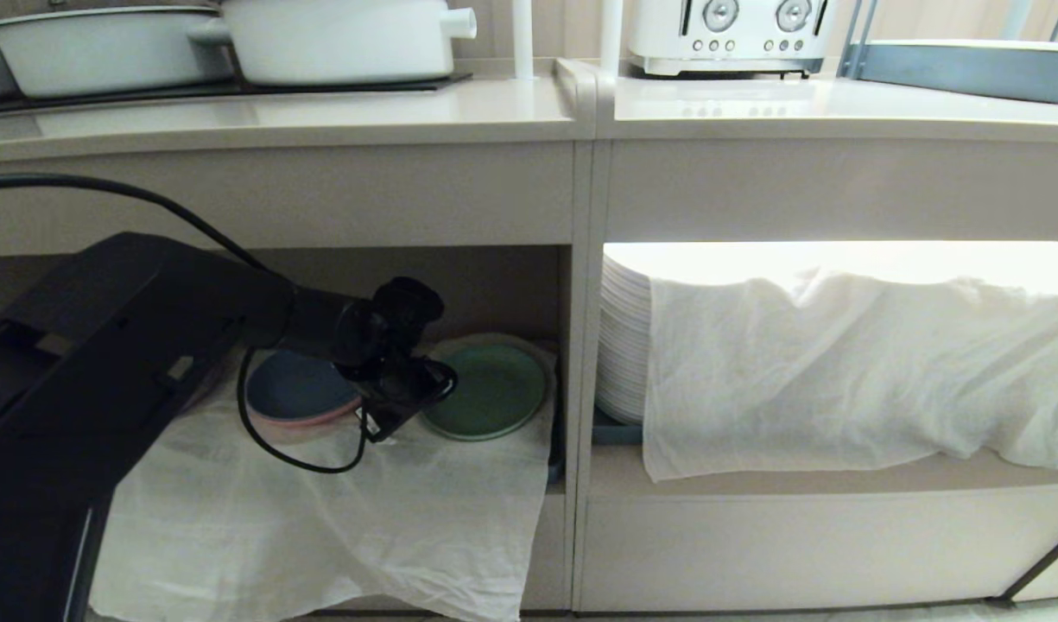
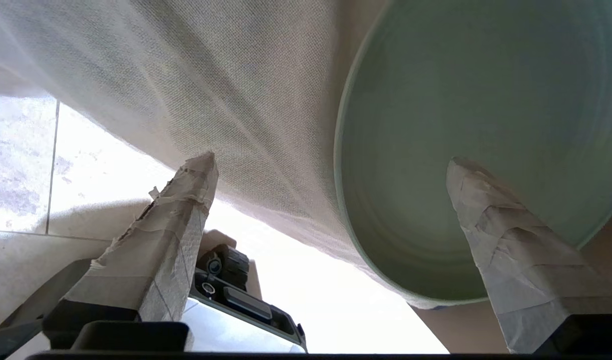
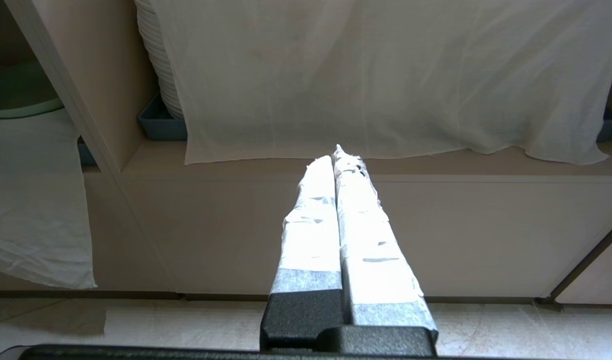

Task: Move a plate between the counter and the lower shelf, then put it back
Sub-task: Put the plate in the cupboard

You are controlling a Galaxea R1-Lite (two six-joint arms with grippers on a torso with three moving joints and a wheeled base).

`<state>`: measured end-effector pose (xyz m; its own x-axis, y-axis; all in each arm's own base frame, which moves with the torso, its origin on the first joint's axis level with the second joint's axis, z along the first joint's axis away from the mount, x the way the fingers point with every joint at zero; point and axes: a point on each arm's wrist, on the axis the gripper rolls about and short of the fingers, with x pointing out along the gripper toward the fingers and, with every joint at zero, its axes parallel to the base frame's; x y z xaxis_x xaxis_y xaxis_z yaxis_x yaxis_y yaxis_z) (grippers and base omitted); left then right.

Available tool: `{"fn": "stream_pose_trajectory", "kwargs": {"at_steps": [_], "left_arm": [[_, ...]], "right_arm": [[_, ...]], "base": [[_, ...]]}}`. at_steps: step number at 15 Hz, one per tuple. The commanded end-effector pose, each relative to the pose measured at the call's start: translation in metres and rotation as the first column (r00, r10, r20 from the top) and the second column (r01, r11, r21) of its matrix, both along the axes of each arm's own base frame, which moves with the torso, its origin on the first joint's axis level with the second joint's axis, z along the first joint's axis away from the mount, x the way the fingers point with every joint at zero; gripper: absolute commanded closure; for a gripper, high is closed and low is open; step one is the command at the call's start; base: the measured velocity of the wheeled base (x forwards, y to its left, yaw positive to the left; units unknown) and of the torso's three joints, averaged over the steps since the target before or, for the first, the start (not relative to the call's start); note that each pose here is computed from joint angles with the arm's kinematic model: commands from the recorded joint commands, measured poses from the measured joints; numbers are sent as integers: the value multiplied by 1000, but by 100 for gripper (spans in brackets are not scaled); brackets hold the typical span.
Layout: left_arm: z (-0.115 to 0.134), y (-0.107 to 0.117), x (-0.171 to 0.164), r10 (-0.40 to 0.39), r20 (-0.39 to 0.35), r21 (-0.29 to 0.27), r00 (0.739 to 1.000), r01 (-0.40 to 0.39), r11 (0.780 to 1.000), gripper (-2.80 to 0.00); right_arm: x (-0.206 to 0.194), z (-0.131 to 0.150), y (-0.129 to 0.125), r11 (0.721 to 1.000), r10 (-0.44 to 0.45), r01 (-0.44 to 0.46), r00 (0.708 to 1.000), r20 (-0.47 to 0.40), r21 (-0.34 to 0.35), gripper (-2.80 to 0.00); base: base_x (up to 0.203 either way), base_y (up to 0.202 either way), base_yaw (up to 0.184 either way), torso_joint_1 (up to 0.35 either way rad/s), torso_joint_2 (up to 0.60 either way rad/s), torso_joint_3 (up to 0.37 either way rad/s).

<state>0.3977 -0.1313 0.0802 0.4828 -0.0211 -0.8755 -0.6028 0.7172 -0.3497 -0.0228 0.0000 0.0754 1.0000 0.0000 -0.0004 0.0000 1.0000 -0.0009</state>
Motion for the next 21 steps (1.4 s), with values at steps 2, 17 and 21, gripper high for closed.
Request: {"fn": "stream_pose_trajectory", "kwargs": {"at_steps": [2,17,21], "left_arm": [[4,1,-5,5,-2,-2,1000,-5,1000,-280],[16,16,-48,16,-46,33,999,-15,999,-280],[23,21,-59,24,-41,42,999,-22,999,-280]], "right_arm": [[0,0,0,1000,0,0,1000,0,-1,0],[0,0,0,1000,0,0,1000,-1,-1,0],[0,0,0,1000,0,0,1000,0,-1,0]], "base": [[0,0,0,0,0,0],[0,0,0,0,0,0],[0,0,0,0,0,0]]}}
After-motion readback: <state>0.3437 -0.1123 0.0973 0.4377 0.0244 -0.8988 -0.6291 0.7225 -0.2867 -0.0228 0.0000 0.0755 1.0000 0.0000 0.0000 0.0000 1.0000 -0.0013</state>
